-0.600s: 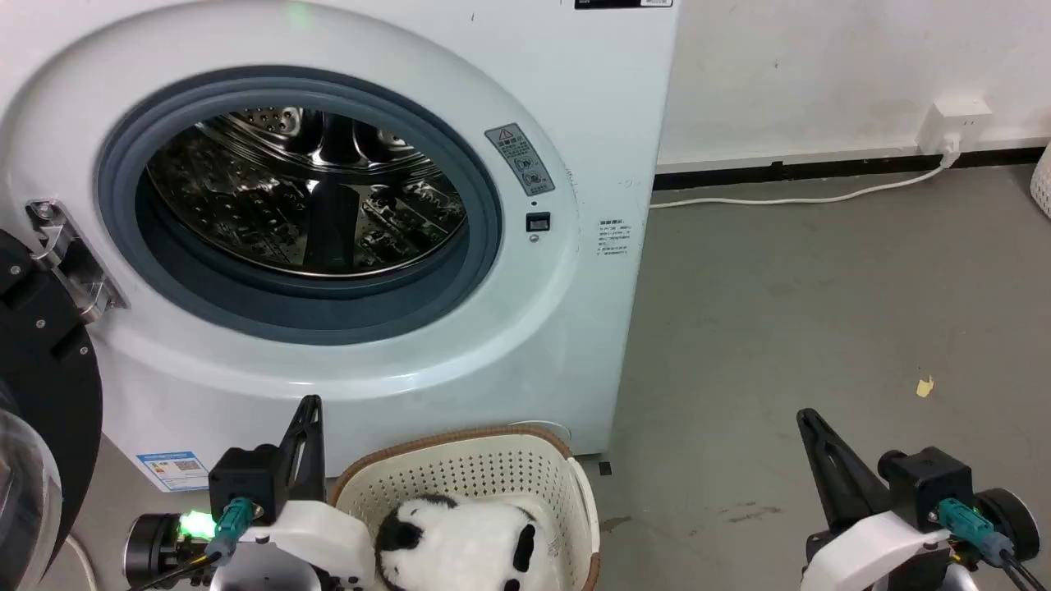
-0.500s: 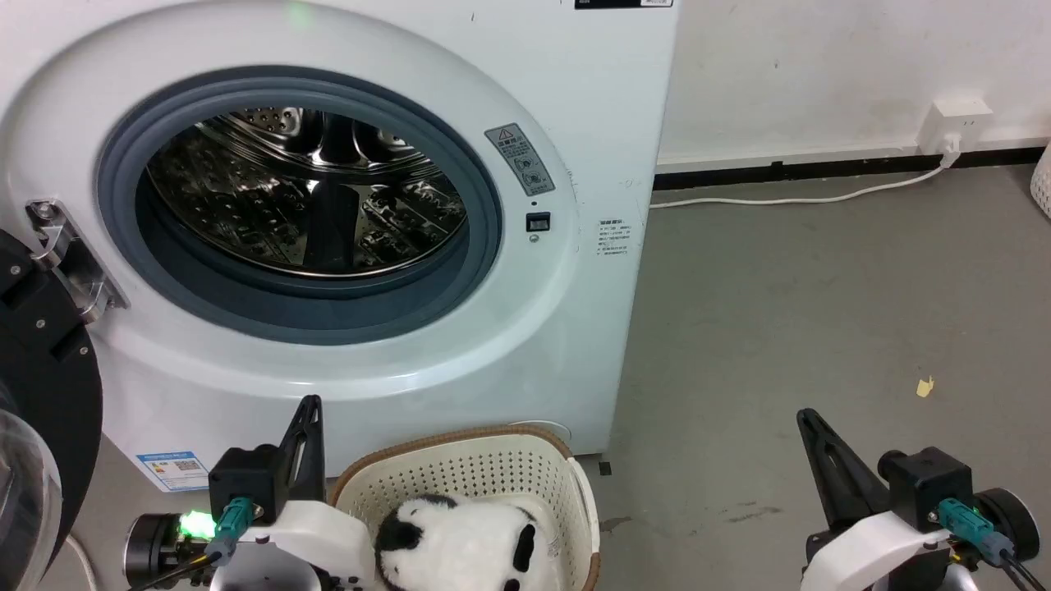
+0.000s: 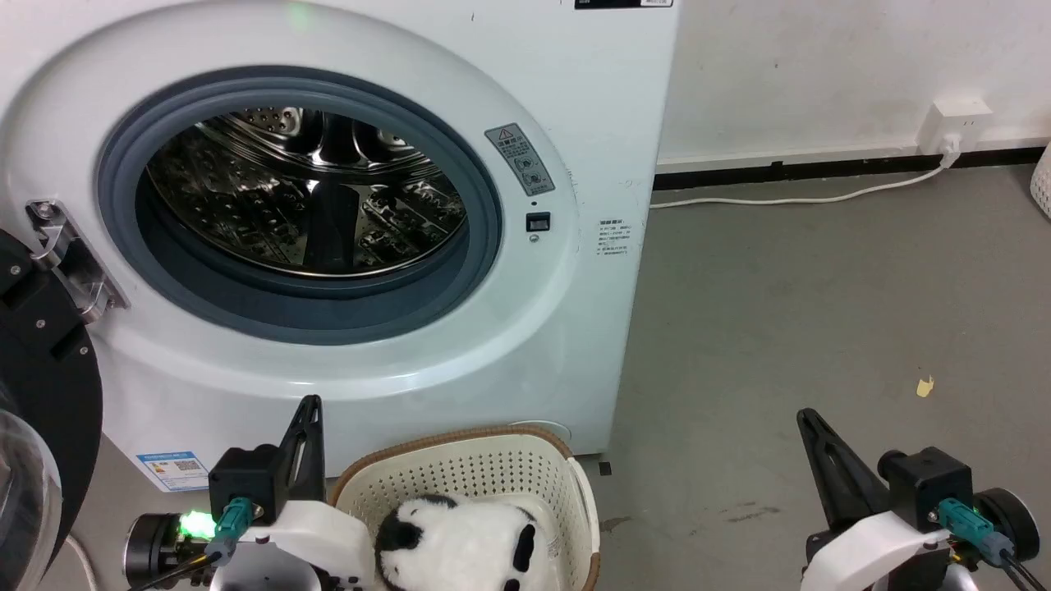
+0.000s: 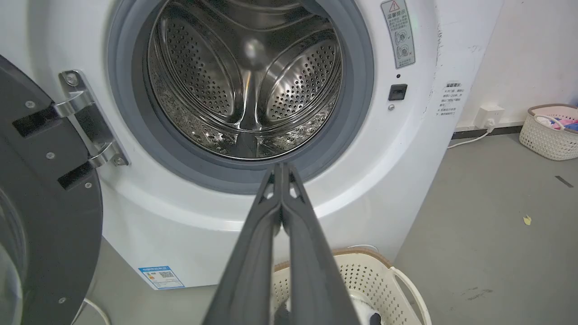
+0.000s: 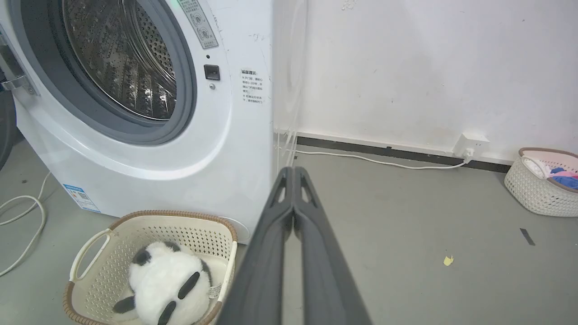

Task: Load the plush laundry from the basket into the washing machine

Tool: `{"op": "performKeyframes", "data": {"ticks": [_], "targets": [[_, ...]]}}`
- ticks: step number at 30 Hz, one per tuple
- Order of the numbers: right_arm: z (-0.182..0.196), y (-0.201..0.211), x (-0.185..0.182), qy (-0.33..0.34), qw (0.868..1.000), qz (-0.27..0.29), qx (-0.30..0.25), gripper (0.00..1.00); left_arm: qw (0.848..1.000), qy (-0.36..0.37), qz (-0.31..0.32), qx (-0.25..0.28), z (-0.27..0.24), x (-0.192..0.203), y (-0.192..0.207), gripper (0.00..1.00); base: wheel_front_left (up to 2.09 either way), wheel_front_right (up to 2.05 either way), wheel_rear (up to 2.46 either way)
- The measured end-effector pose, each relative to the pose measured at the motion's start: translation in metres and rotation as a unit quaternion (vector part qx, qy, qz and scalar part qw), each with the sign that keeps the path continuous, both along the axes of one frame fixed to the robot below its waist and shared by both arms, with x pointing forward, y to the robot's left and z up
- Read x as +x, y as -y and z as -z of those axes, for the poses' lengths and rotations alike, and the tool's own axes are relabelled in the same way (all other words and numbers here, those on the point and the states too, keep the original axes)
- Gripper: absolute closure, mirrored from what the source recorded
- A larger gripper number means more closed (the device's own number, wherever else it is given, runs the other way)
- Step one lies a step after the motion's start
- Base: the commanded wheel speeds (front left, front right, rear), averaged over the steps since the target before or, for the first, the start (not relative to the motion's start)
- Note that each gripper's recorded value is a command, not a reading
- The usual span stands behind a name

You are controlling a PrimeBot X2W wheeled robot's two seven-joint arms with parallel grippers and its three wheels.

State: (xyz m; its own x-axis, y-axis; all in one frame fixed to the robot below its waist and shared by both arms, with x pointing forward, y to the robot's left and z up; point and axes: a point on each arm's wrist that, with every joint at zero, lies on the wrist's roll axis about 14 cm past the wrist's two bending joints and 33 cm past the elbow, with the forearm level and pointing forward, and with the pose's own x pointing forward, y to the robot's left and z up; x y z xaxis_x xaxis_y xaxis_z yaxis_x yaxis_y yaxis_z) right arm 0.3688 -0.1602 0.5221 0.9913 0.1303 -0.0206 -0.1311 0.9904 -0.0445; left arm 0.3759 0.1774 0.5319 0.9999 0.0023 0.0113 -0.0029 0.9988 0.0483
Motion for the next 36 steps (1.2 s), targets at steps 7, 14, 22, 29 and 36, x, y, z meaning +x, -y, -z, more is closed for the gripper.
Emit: {"op": "performKeyframes", "data": {"ticks": [7, 14, 22, 29, 36], "targets": [[0.0000, 0.0001, 0.0000, 0.000, 1.000, 0.000, 0.000, 1.00, 1.000, 0.000, 0.000, 0.000, 0.0000, 0.0000, 0.0000, 1.00, 0.00, 0.00, 0.00], [0.0000, 0.0000, 0.0000, 0.000, 1.000, 0.000, 0.000, 1.00, 1.000, 0.000, 0.000, 0.000, 0.0000, 0.0000, 0.0000, 1.00, 0.00, 0.00, 0.00], [0.0000, 0.0000, 0.0000, 0.000, 1.000, 0.000, 0.000, 1.00, 1.000, 0.000, 0.000, 0.000, 0.0000, 0.0000, 0.0000, 1.00, 0.00, 0.00, 0.00], [0.0000, 0.0001, 0.0000, 0.000, 1.000, 0.000, 0.000, 1.00, 1.000, 0.000, 0.000, 0.000, 0.0000, 0.0000, 0.0000, 1.00, 0.00, 0.00, 0.00], [0.0000, 0.0001, 0.0000, 0.000, 1.000, 0.000, 0.000, 1.00, 1.000, 0.000, 0.000, 0.000, 0.0000, 0.0000, 0.0000, 1.00, 0.00, 0.00, 0.00]]}}
